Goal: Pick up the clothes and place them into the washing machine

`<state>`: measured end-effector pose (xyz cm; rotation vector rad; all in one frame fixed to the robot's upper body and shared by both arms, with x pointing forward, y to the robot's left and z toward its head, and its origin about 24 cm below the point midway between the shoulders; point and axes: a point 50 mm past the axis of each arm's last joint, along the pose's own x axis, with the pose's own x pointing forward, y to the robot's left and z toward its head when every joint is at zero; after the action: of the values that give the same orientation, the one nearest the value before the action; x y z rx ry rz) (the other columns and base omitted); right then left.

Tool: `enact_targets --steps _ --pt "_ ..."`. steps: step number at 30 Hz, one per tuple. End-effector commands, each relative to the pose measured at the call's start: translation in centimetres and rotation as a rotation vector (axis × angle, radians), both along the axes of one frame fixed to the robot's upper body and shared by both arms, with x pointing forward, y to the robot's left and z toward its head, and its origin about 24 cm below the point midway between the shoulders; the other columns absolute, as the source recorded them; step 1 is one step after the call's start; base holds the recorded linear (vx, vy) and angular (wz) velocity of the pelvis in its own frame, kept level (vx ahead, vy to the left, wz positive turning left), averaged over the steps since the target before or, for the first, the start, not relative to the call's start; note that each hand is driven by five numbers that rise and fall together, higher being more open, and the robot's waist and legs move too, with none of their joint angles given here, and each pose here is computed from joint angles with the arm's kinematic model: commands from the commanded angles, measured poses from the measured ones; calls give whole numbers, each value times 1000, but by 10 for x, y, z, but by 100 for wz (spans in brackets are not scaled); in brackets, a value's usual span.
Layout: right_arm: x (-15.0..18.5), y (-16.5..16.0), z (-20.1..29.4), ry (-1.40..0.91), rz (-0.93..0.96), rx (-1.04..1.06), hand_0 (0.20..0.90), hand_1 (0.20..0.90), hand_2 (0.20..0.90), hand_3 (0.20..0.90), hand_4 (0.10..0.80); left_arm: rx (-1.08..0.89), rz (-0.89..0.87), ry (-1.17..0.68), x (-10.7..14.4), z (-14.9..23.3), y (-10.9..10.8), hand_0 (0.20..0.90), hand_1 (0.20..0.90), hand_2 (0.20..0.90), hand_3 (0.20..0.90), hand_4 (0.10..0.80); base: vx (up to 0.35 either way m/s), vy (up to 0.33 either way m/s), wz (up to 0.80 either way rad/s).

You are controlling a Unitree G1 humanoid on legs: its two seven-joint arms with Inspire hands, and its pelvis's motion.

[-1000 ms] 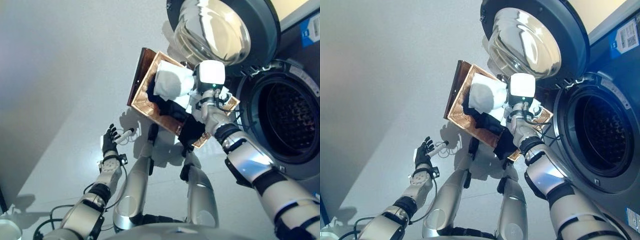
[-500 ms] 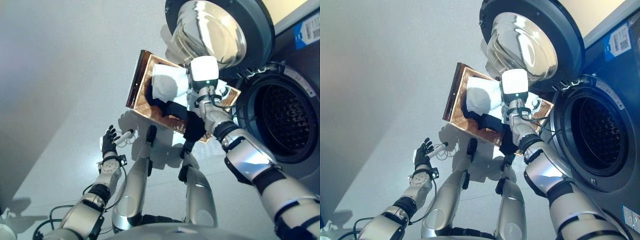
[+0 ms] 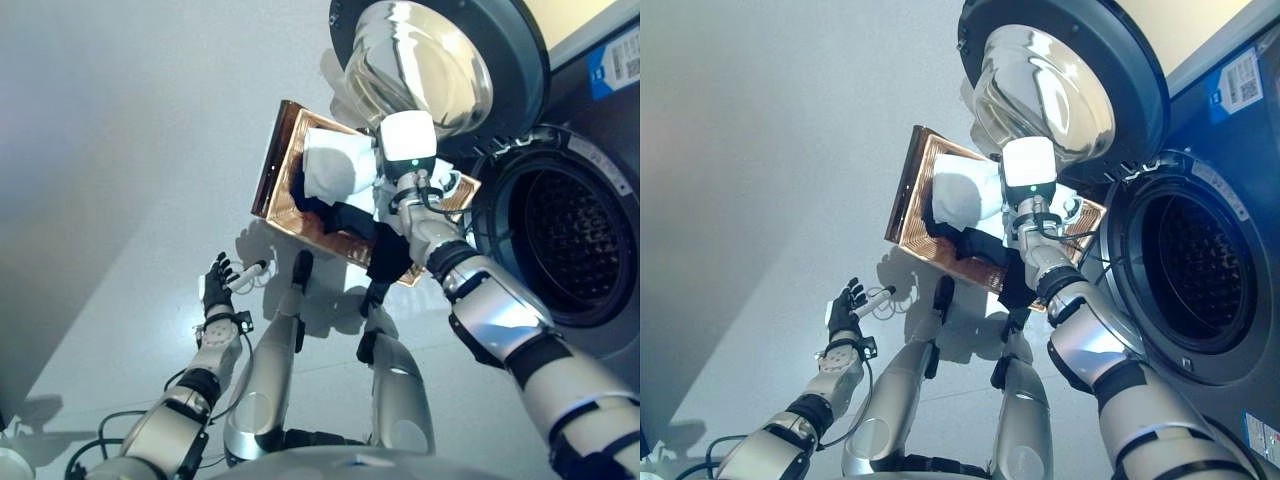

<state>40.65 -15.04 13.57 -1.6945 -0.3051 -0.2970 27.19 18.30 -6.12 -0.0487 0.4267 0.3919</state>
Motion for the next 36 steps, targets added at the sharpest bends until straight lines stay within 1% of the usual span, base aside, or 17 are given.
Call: enact_targets --steps 1,11,29,36 --pt "9 2 69 -270 -2 -28 900 900 900 900 800 27 18 47 -11 -11 2 900 900 900 900 800 0 0 0" --pt "9 3 61 -247 -3 1 900 900 900 900 800 24 23 63 -15 -15 2 900 900 900 900 800 0 0 0" --pt "8 0 54 -226 -20 45 900 900 900 900 800 19 20 52 -14 -14 1 900 900 900 900 800 0 0 0" --pt "7 5 33 -140 -16 113 900 900 900 900 800 10 28 56 -13 -14 1 900 900 900 900 800 0 0 0"
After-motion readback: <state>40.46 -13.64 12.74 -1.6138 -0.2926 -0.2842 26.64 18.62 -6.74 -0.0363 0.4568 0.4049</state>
